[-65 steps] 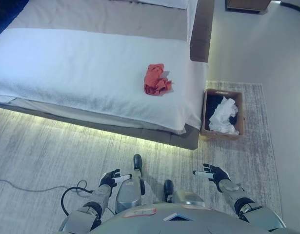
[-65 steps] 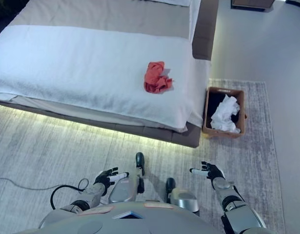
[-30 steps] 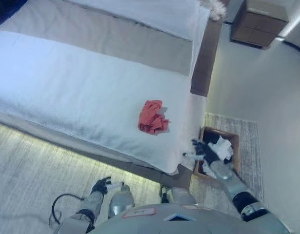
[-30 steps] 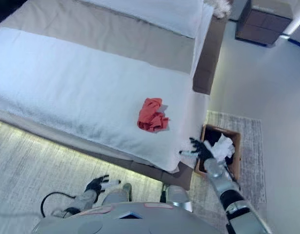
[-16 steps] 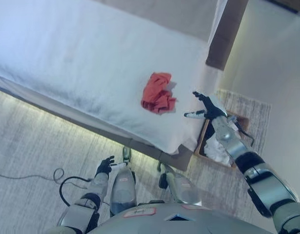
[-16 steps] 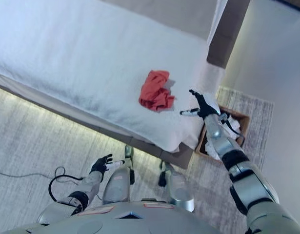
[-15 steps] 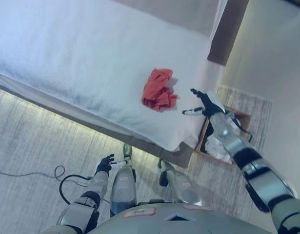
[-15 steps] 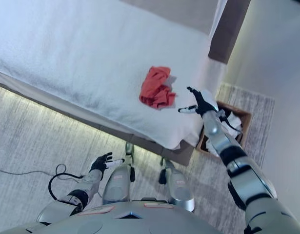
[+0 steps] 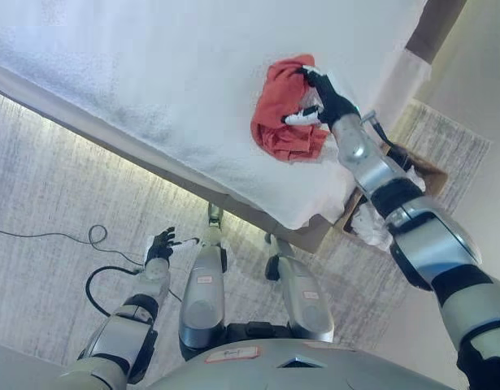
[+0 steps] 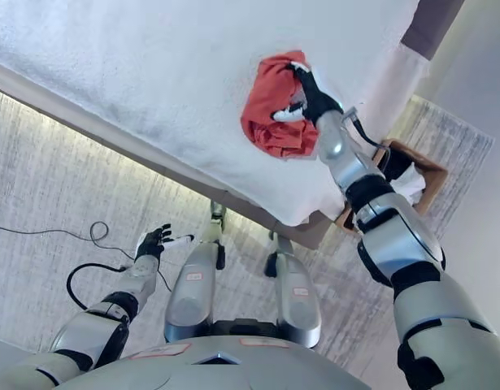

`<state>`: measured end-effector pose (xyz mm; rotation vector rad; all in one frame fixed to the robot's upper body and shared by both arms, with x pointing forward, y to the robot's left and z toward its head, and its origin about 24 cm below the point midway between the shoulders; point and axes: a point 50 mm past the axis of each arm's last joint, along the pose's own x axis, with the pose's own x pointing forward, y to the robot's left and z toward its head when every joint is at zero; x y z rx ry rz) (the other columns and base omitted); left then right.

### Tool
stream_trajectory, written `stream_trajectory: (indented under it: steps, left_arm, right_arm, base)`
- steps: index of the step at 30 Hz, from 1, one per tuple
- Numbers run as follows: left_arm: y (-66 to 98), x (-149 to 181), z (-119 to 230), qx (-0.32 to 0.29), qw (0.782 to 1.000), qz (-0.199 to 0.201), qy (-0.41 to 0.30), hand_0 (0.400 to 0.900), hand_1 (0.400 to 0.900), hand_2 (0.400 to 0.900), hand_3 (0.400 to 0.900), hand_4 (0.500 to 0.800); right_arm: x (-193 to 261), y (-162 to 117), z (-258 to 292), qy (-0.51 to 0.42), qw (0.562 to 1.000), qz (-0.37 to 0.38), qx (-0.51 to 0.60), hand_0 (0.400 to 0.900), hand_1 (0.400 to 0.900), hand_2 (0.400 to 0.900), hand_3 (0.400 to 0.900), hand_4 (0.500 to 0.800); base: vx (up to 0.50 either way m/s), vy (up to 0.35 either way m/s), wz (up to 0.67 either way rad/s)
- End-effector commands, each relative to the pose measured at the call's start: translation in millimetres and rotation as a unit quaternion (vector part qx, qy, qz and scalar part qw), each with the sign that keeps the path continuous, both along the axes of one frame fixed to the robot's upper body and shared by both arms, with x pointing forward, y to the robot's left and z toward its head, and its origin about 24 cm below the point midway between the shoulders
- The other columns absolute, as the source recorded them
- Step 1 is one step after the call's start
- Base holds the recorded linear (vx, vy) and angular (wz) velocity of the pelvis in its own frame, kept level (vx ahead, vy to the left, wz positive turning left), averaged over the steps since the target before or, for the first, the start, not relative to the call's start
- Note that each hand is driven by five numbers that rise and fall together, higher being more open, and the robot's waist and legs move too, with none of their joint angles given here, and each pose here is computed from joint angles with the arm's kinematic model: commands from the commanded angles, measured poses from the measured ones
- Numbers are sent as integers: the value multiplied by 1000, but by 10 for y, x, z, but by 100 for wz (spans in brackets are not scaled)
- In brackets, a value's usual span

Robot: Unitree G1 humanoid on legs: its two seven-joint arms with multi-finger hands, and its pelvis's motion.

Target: Put the clothes on the bed into the basket.

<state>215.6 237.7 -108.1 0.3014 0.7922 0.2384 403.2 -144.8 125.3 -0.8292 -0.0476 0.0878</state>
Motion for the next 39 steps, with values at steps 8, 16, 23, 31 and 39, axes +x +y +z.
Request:
stream_trajectory:
  steps: [8,16,23,31,39]
  left_arm:
    - [243,-135,-13,39,999,15,25,900,900,900,900,800]
    - [277,-122,6,50,998,10,26,900,900,900,900,800]
    - [262,-136,-6,54,998,7,29,900,900,900,900,800]
    - [275,-165,-18,55,998,8,33,900,900,900,900,800]
    - [354,-284,-58,57,997,25,50,900,900,900,900,800]
  right_arm:
    - [112,456,403,-35,997,60,34,900,900,900,900,800]
    - [98,472,272,-10,997,53,57,400,400,400,400,500]
    - [79,492,224,-8,996,53,75,400,400,400,400,500]
    - [73,452,169,-2,995,40,86,400,400,400,400,500]
    - [-24,195,3,1,994,28,108,400,400,400,400,500]
  base:
    - [7,-8,3]
    - [1,-2,1]
    - [-1,-2,1]
    - [-6,-6,3]
    - [12,-1,-2]
